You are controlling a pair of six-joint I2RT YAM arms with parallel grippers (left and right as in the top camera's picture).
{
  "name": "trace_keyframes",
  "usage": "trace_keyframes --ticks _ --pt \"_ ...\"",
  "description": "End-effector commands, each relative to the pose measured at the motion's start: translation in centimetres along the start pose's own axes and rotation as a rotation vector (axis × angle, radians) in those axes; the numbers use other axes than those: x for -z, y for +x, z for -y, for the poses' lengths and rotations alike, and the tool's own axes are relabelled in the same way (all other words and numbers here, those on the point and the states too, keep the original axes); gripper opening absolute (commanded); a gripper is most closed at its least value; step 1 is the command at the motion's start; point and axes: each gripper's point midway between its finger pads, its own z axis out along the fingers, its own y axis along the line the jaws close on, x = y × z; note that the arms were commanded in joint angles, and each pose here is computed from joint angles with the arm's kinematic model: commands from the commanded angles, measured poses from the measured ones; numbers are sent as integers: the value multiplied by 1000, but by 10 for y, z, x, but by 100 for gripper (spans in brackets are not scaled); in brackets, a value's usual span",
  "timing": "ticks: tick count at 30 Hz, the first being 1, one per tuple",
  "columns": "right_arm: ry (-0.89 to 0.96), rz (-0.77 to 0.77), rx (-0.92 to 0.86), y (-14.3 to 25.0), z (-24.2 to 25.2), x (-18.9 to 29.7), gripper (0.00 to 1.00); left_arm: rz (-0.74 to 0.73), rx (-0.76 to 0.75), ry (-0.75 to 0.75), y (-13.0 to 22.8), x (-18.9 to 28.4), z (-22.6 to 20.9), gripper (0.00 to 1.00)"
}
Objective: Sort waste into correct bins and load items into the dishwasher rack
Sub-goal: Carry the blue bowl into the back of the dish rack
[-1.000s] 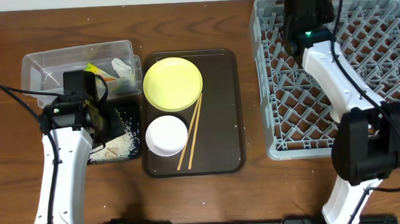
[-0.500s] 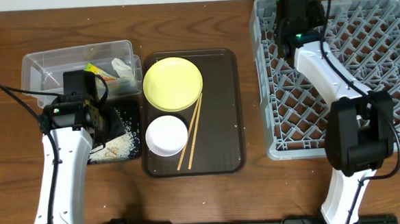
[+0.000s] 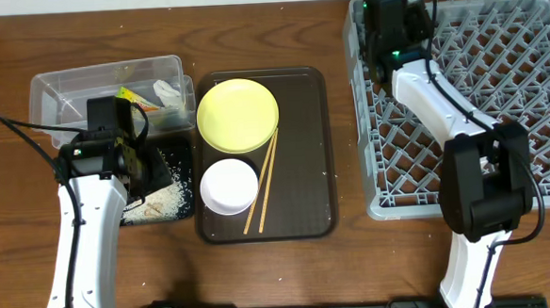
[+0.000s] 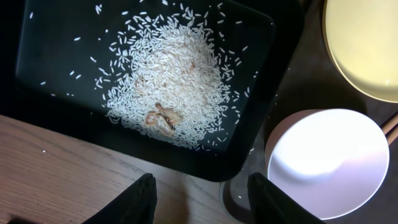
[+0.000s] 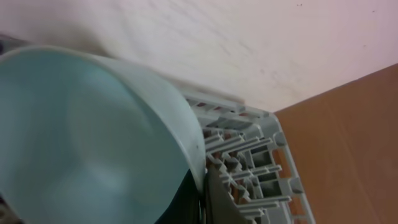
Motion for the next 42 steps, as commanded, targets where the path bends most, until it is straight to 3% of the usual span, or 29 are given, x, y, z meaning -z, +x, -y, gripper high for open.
trace_keyframes --ticks 1,9,15,42 --pt "-57 -24 42 9 -30 7 1 8 13 -7 -1 1 -3 50" --pt "-36 -83 0 24 -31 12 1 8 13 -7 -1 1 -2 50" --pt "83 -27 -54 6 -2 5 1 8 13 -6 -1 1 -2 50" --pt "136 -19 -47 4 3 -1 1 6 13 -2 0 1 -2 50"
